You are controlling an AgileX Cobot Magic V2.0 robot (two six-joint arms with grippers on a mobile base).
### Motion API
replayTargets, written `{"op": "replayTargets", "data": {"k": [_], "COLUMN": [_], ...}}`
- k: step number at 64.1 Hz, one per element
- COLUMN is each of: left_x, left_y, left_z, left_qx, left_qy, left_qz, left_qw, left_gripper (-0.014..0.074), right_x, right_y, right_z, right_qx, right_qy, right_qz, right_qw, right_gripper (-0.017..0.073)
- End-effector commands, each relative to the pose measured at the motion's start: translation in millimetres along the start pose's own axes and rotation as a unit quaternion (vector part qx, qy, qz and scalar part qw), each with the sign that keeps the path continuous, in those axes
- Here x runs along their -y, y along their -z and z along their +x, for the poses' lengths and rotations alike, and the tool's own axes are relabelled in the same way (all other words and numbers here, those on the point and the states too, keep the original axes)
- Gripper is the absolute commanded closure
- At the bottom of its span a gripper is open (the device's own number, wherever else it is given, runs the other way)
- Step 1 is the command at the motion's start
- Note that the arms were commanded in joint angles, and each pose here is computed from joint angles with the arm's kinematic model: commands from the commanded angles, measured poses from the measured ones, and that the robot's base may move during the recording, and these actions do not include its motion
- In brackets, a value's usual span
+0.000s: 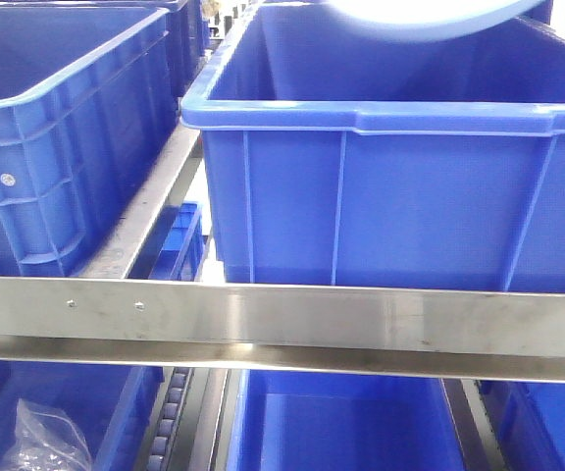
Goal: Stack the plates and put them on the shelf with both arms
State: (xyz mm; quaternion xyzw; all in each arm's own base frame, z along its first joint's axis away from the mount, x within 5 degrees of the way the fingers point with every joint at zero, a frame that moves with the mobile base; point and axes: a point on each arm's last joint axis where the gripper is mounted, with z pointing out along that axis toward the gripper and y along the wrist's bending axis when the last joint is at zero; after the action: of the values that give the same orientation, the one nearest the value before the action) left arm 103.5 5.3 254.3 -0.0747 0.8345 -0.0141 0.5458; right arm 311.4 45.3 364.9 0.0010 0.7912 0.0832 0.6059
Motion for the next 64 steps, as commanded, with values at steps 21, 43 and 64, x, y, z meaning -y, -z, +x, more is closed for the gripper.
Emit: {"op": "replayTargets", "data": {"k": [21, 43, 64], "left_x": [3.3, 3.3, 3.3], "left_y": [2, 2, 2], "left_z": [-16, -16, -16], "left_qx": [0.049, 0.049, 0.049], "left_qy": [0.007, 0.007, 0.007], "left_qz": [0.014, 0.014, 0.014], "left_qw": [0.999, 0.999, 0.999], "left_gripper": [0.0510, 0.0510, 0.0510], "right_x": [-7.3, -2.8, 28.3], "right_y": [-32, 43, 150], "right_z": [-33, -17, 55], "right_qx": [0.083, 0.078, 0.122], "right_qy": [-0.004, -0.004, -0.012], "right_qz": [-0.022, -0.017, 0.038], "right_qw": [0.996, 0.997, 0.992], "right_gripper": [-0.0031, 0.0065, 0.0508]}}
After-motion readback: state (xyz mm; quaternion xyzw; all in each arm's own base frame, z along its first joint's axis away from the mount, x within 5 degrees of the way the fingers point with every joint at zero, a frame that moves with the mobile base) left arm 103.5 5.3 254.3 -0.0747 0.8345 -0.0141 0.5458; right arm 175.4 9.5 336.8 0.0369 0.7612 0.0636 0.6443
